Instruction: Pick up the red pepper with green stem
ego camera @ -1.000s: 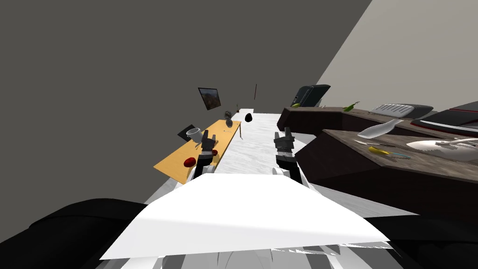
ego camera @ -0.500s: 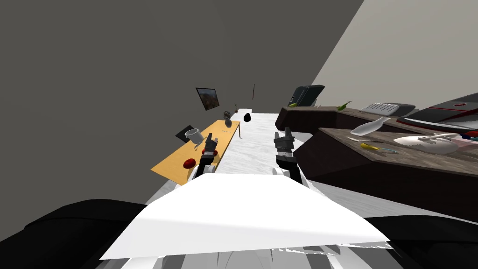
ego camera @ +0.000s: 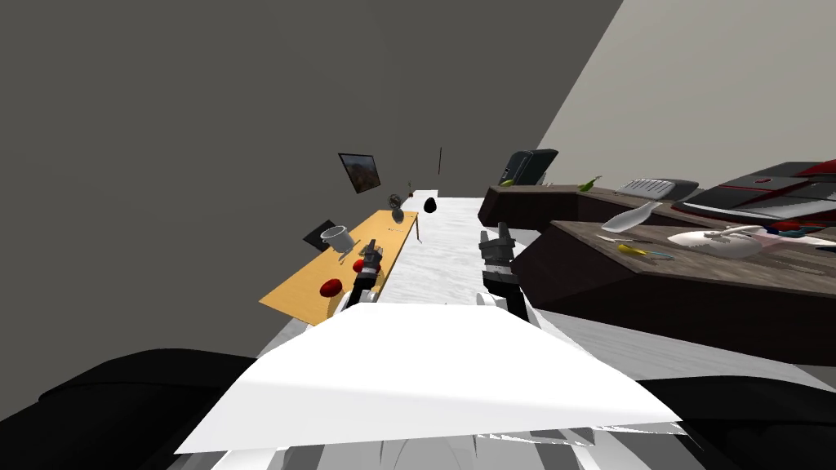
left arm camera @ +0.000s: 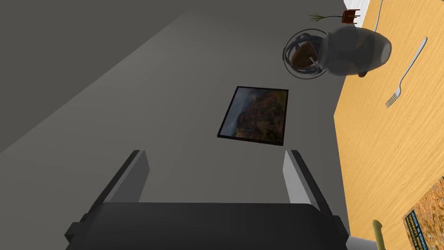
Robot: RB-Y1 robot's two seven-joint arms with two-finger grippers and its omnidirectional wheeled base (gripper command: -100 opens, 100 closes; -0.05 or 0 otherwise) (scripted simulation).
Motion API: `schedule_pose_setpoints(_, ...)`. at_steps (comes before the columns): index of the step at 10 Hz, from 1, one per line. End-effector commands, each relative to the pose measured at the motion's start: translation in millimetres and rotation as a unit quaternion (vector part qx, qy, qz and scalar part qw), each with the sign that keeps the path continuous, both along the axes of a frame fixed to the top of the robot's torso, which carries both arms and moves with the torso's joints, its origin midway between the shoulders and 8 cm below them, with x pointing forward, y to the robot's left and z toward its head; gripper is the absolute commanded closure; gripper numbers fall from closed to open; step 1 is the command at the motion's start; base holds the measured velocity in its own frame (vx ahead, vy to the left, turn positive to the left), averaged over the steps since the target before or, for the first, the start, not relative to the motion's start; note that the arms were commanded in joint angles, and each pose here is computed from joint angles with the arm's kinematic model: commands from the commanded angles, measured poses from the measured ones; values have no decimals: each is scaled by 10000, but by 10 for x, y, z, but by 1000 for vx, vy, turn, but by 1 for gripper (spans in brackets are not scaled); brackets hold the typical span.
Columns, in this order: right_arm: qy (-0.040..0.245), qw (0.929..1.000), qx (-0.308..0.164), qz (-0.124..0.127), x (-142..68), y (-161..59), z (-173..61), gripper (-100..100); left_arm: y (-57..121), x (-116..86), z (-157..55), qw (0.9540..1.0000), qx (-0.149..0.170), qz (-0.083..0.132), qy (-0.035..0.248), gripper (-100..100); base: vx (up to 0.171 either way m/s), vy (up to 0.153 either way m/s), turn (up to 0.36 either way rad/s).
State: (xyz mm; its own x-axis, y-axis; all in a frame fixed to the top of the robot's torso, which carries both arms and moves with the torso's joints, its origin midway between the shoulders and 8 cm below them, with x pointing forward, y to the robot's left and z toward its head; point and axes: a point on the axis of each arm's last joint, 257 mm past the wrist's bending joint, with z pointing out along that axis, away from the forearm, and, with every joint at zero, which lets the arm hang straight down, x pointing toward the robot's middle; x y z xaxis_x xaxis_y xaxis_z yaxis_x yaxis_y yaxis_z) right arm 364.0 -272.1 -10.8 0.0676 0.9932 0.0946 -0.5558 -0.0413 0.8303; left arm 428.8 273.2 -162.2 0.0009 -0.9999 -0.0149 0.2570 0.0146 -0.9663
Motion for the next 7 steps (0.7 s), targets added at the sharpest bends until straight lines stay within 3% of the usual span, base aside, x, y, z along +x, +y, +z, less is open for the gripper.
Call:
schedule_pose_setpoints(1, 0, 10000, 0, 0, 0, 0, 0, 0, 27, 43, -185, 9997, -47, 30, 225, -100, -13, 41, -67)
schedule_pose_setpoints(7, 0, 10000, 0, 0, 0, 0, 0, 0, 120, 113, -826, 9953, -200, 130, 943, -100, -13, 31, -51)
